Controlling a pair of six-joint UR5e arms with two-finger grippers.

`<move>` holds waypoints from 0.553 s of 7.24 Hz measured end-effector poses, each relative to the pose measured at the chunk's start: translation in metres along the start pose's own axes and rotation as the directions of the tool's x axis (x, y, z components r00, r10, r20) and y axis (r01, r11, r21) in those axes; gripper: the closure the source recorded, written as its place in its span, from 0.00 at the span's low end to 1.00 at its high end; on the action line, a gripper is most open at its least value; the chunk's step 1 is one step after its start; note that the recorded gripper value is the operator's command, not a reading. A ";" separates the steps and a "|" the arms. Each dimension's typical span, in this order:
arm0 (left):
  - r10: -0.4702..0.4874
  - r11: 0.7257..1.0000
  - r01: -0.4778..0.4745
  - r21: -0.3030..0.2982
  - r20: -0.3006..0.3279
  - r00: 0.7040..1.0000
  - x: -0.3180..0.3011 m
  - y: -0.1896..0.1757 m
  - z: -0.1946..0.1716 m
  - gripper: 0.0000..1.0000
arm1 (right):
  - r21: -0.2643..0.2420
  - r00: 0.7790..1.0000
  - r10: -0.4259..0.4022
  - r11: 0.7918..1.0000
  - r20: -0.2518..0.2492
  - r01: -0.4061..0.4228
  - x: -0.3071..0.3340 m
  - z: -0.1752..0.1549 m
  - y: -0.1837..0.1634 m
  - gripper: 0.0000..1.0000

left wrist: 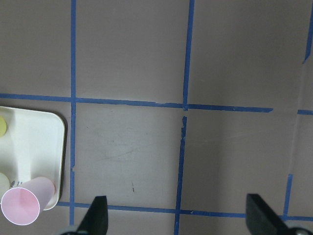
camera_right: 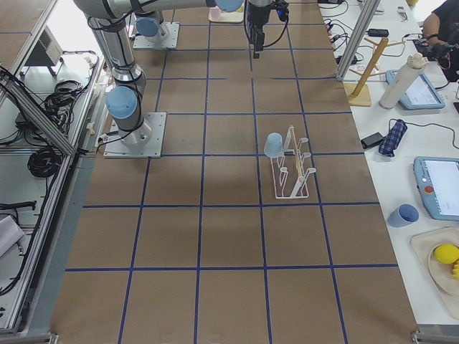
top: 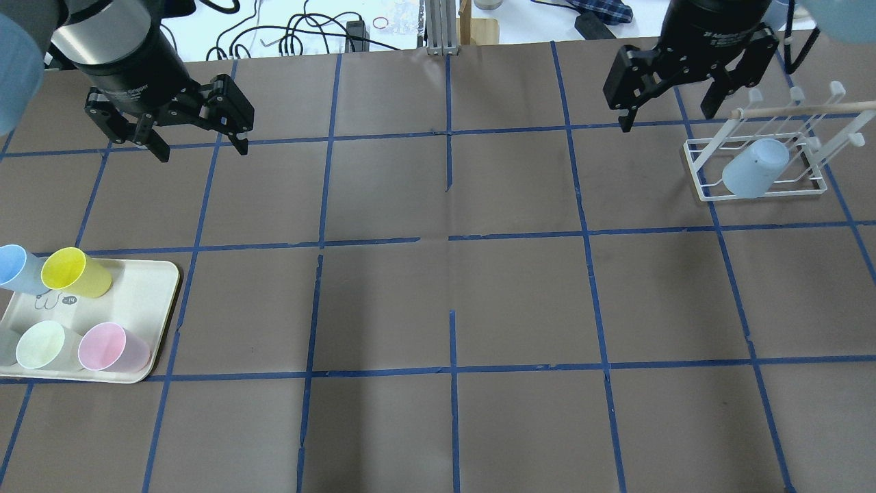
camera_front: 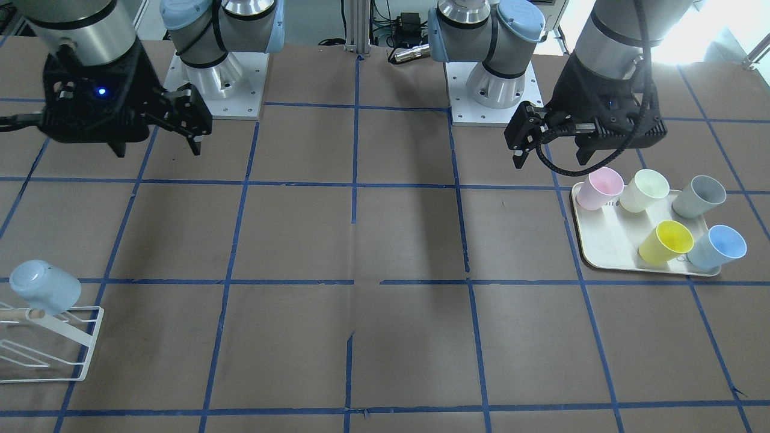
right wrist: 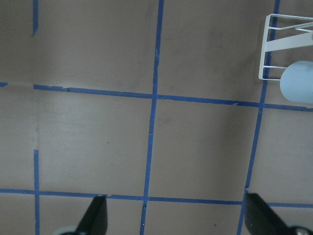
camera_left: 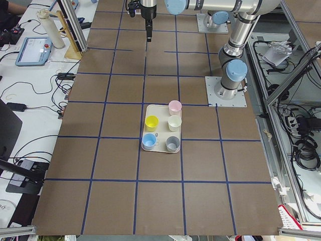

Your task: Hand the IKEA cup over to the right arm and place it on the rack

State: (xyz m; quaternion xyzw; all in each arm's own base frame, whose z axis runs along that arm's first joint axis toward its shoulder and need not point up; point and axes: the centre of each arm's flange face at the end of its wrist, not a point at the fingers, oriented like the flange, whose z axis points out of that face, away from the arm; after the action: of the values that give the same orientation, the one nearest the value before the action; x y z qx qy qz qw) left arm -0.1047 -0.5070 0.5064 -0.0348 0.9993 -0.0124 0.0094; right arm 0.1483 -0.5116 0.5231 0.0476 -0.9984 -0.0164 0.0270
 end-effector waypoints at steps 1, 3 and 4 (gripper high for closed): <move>-0.002 1.000 0.002 0.000 -0.001 1.000 -0.001 0.000 0.000 0.00 | -0.005 1.000 0.018 1.000 0.007 -0.018 -0.011 -0.001 0.006 0.00; -0.003 1.000 0.003 0.000 0.000 1.000 -0.002 0.000 0.001 0.00 | -0.012 0.999 0.036 0.999 0.027 -0.036 -0.019 0.002 0.006 0.00; -0.003 1.000 0.003 -0.002 0.001 1.000 -0.001 0.000 0.001 0.00 | -0.005 0.998 0.040 0.999 0.048 -0.039 -0.021 0.000 0.007 0.00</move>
State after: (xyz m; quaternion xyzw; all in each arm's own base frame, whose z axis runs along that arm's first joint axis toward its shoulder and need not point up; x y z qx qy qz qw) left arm -0.1032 -0.5067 0.5052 -0.0361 0.9992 -0.0114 0.0099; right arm 0.1686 -0.5030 0.5223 0.0273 -0.9994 -0.0192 0.0035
